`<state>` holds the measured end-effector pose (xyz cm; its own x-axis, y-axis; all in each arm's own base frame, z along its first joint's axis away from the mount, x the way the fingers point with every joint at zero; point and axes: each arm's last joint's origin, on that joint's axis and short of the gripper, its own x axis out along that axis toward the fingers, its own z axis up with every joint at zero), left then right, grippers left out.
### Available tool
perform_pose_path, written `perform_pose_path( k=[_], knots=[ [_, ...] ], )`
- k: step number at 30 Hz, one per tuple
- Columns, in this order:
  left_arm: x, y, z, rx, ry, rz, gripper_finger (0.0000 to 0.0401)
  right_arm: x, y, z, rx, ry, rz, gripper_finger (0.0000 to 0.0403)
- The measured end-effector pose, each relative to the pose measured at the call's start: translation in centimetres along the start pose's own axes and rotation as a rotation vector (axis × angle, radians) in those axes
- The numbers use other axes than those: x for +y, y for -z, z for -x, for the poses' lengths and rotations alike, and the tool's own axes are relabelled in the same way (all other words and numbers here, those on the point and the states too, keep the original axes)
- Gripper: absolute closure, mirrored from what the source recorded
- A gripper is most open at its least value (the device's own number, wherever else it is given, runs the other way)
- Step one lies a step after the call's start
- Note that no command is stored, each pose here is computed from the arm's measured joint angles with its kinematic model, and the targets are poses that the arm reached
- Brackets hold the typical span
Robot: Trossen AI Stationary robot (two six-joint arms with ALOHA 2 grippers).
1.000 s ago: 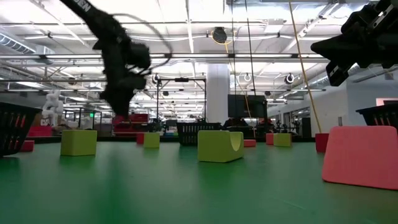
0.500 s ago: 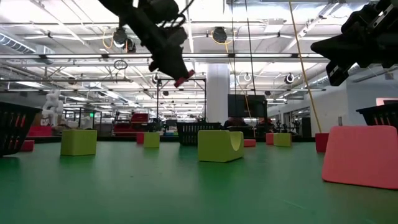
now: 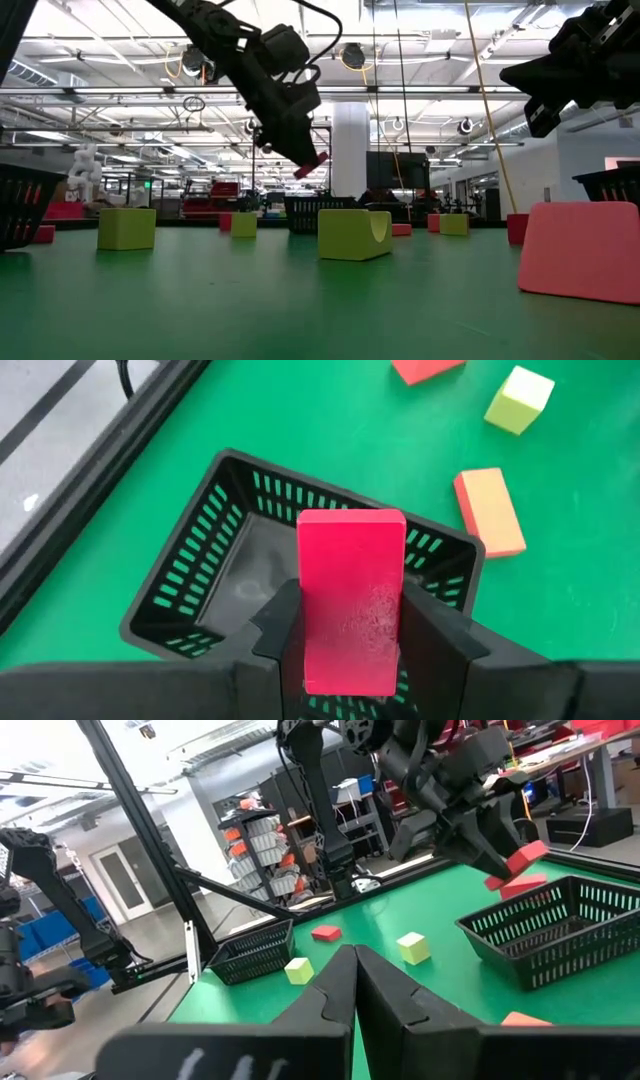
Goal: Sort & place blocks by color
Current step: Put the red block into the top black bin, then put the green block into the bottom right black bin
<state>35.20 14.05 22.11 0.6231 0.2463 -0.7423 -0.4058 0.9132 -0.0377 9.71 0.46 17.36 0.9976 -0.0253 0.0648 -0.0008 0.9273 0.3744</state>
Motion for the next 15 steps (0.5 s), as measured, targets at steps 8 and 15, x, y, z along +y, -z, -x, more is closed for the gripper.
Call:
perform_pose_path(
  k=[8,15],
  knots=[
    [-0.13,-0.05,0.00,-0.004,0.025,0.007,0.0233,0.02,-0.05,0.00,-0.005,-0.002,0.000,0.0403],
    [-0.82,-0.34,0.63,-0.025,0.075,0.017,0.0105,0.02,-0.06,0.00,-0.005,-0.002,0.001,0.0403]
  ],
)
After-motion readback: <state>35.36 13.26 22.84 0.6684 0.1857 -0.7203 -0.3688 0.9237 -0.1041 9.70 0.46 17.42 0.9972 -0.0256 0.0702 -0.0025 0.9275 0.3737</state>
